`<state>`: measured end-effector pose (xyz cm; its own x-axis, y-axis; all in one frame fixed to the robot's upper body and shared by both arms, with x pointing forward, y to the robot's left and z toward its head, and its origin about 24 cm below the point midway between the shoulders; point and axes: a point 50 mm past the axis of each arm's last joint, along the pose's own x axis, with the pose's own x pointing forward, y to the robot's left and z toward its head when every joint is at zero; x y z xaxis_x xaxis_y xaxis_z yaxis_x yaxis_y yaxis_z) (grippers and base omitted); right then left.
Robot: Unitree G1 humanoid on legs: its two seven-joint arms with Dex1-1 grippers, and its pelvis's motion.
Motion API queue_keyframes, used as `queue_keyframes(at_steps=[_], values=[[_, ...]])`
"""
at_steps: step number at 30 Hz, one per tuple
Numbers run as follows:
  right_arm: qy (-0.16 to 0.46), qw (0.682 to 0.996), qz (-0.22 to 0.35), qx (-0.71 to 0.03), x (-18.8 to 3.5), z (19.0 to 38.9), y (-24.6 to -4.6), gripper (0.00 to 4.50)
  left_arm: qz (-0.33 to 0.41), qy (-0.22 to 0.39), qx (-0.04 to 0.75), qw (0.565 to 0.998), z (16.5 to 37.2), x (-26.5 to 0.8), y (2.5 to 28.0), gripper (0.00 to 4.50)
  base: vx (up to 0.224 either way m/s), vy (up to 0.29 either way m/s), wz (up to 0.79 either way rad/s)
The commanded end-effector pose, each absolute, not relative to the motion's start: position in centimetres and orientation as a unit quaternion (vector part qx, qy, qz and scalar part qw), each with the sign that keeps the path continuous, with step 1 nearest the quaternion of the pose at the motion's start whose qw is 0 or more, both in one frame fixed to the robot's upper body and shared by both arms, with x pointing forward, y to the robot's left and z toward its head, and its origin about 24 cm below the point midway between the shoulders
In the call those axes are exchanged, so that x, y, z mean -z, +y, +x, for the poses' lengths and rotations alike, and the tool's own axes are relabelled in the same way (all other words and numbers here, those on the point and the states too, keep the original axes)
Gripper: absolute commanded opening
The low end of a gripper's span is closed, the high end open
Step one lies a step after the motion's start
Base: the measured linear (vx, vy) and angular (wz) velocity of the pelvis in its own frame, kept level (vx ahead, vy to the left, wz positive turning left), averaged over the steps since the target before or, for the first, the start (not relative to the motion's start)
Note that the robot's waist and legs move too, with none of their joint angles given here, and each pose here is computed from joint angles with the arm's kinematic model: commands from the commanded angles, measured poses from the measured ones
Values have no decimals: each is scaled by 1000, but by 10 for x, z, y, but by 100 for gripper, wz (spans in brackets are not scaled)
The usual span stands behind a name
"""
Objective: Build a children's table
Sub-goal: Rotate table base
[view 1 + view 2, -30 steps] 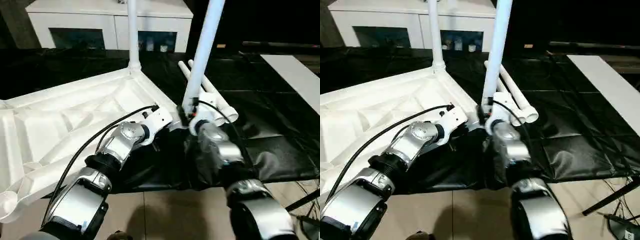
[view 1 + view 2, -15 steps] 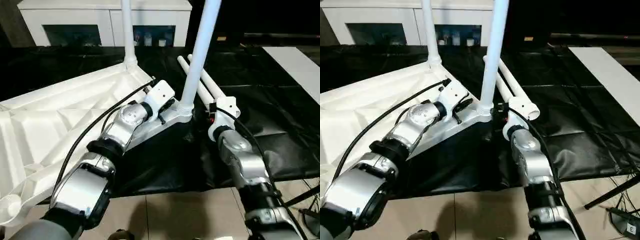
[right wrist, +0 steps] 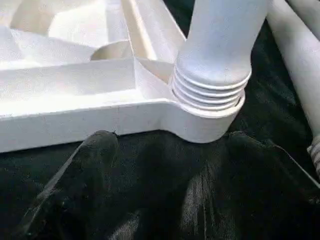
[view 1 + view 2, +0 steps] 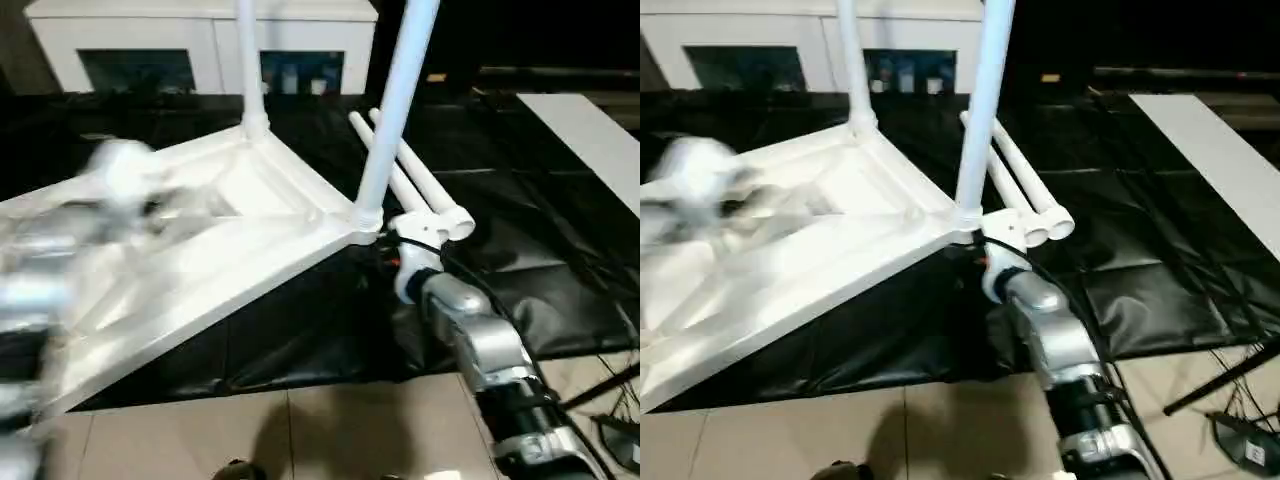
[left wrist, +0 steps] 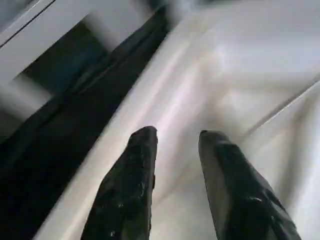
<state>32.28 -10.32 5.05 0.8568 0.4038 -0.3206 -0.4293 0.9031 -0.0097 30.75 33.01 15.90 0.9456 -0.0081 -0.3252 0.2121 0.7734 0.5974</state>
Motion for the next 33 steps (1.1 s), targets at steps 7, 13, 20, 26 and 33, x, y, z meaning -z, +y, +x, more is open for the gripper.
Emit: queue_keyframes(at_steps=[7, 13, 20, 26, 33], values=[[171, 959, -59, -219, -42, 336, -92, 381, 418, 316, -121, 843, 258, -156, 402, 160, 0, 0, 0], [180, 956, -63, -223, -38, 344, -83, 381, 420, 403, -134, 802, 234, -131, 419, 160, 0, 0, 0], [184, 954, -60, -230, -35, 350, -72, 381, 365, 438, -101, 815, 222, -109, 408, 160, 0, 0, 0], [199, 946, -49, -249, -27, 348, -59, 381, 354, 439, -27, 825, 224, -101, 379, 160, 0, 0, 0], [209, 930, -39, -299, -19, 340, -36, 381, 314, 424, 68, 847, 223, -107, 343, 160, 0, 0, 0]])
